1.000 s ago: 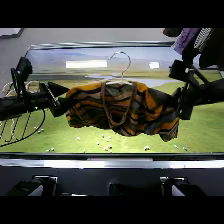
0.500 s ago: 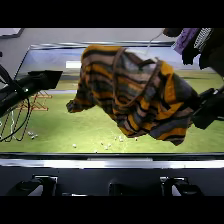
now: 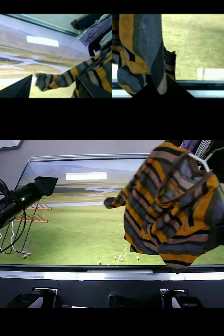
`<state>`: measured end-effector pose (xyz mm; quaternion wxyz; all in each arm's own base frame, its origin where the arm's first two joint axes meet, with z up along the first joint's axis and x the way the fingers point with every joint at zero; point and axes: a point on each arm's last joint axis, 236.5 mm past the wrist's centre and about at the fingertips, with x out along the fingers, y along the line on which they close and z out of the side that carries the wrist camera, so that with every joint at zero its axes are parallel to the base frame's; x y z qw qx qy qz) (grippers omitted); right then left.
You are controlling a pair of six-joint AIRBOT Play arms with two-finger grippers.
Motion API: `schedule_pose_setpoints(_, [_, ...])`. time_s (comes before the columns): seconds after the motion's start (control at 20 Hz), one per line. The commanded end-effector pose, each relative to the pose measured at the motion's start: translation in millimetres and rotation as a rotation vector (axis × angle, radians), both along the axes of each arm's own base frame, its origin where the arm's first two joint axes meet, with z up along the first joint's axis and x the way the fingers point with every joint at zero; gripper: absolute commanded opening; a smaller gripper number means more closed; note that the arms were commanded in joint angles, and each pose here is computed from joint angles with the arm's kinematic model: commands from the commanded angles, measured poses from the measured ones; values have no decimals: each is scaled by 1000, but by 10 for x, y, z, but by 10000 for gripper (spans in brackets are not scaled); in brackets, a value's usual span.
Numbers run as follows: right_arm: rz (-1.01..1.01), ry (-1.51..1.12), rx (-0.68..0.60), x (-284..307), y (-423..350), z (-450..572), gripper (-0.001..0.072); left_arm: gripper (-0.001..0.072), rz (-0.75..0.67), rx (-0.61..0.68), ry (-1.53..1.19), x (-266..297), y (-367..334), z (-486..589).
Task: Fold the clothes and pants, and hang the long-sleeved shirts on hangers.
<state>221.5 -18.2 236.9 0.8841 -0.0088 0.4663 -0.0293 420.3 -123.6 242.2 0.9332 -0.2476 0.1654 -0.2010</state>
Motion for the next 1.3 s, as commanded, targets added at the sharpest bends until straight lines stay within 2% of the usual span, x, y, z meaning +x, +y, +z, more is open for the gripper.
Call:
schedule_pose_setpoints(0.0, [-296, -60, 58, -27, -289, 134, 26, 620, -10, -6, 14, -19, -21, -20])
schedule_pose_setpoints(0.15, [-492, -183, 35, 146, -638, 421, 26, 619, -13, -5, 16, -24, -27, -26])
schedule_pose_setpoints(0.25, [-570, -147, -4, 225, -793, 431, 25, 619, -13, -5, 16, -24, -27, -26])
schedule_pose_setpoints(0.4, [-670, -93, -110, 401, -1074, 493, 25, 619, -13, -5, 16, -23, -27, -27])
schedule_pose_setpoints(0.65, [-811, -234, -290, 585, -1566, 1075, 25, 619, -13, -5, 17, -21, -27, -30])
schedule_pose_setpoints(0.95, [-1045, -348, -343, 81, -2291, 1477, 25, 619, -13, -5, 17, -21, -27, -30])
schedule_pose_setpoints(1.25, [-1157, -451, -398, -261, -2628, 1735, 24, 619, -56, -2, 48, -89, -115, -94])
